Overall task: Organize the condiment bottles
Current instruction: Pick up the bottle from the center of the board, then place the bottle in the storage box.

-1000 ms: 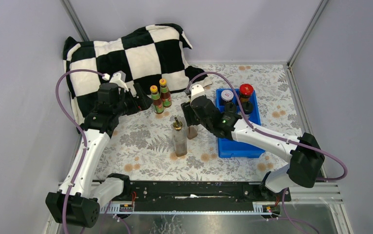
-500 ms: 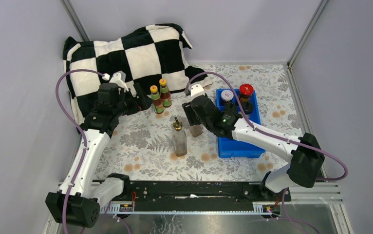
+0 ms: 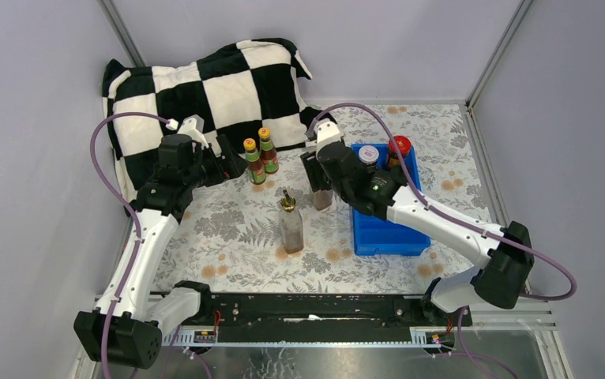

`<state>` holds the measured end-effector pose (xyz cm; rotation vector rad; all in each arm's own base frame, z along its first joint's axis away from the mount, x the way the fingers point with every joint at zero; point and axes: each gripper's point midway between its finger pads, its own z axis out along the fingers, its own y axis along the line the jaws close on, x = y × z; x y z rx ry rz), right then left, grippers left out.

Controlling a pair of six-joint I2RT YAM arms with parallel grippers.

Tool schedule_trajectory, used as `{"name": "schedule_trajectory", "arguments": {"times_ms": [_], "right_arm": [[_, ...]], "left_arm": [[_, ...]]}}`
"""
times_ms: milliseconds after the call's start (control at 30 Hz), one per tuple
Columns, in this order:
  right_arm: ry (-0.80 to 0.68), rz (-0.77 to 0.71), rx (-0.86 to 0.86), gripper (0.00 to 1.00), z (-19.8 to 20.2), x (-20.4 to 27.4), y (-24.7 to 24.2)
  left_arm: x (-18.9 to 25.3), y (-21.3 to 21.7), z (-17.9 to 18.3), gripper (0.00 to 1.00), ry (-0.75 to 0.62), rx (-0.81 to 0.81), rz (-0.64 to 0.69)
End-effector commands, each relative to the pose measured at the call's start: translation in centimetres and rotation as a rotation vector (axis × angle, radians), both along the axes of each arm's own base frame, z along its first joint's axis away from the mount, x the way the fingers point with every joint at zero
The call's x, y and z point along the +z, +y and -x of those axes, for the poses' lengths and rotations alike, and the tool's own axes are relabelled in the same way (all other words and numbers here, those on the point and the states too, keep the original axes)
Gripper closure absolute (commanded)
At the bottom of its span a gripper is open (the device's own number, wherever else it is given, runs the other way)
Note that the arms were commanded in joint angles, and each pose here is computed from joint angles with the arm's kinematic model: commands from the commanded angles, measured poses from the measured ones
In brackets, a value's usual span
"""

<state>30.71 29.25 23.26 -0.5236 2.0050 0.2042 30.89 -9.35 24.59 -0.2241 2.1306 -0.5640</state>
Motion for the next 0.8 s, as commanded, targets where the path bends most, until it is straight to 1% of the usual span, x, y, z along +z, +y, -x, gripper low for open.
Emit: {"name": "schedule_trajectory", "arguments": {"times_ms": [0, 133, 400, 567, 667, 700, 767], "right_arm": [[-0.141, -0.137, -0.072, 0.46, -1.3, 7.8, -1.4], [-0.165, -0.126, -0.115, 0.46, -1.7, 9.6, -2.6], [-0.205, -0.151, -0.172, 0.46, -1.8, 13.8, -5.7], [-0.206, -0.122, -0.257, 0.46, -1.9, 14.0, -9.4], [-0.189, -0.128, -0.295, 0.46, -2.0, 13.7, -11.5], [-0.184, -0.117, -0.322, 0.46, -2.0, 13.4, -12.9], [-0.178, -0.1, -0.344, 0.46, -2.0, 13.0, -14.0]], "left_arm": [[0.4, -0.2, -0.2, 0.01, -0.024, -0.008, -0.007], [0.4, -0.2, -0.3, 0.01, -0.023, -0.011, -0.009], [0.2, -0.3, -0.3, 0.01, -0.02, -0.013, -0.005], [0.1, -0.3, -0.3, 0.01, -0.02, -0.013, -0.001], [0.0, -0.4, -0.3, 0.01, -0.018, -0.015, 0.001], [0.0, -0.4, -0.3, 0.01, -0.018, -0.017, 0.006], [0.0, -0.5, -0.3, 0.01, -0.018, -0.02, 0.008]]}}
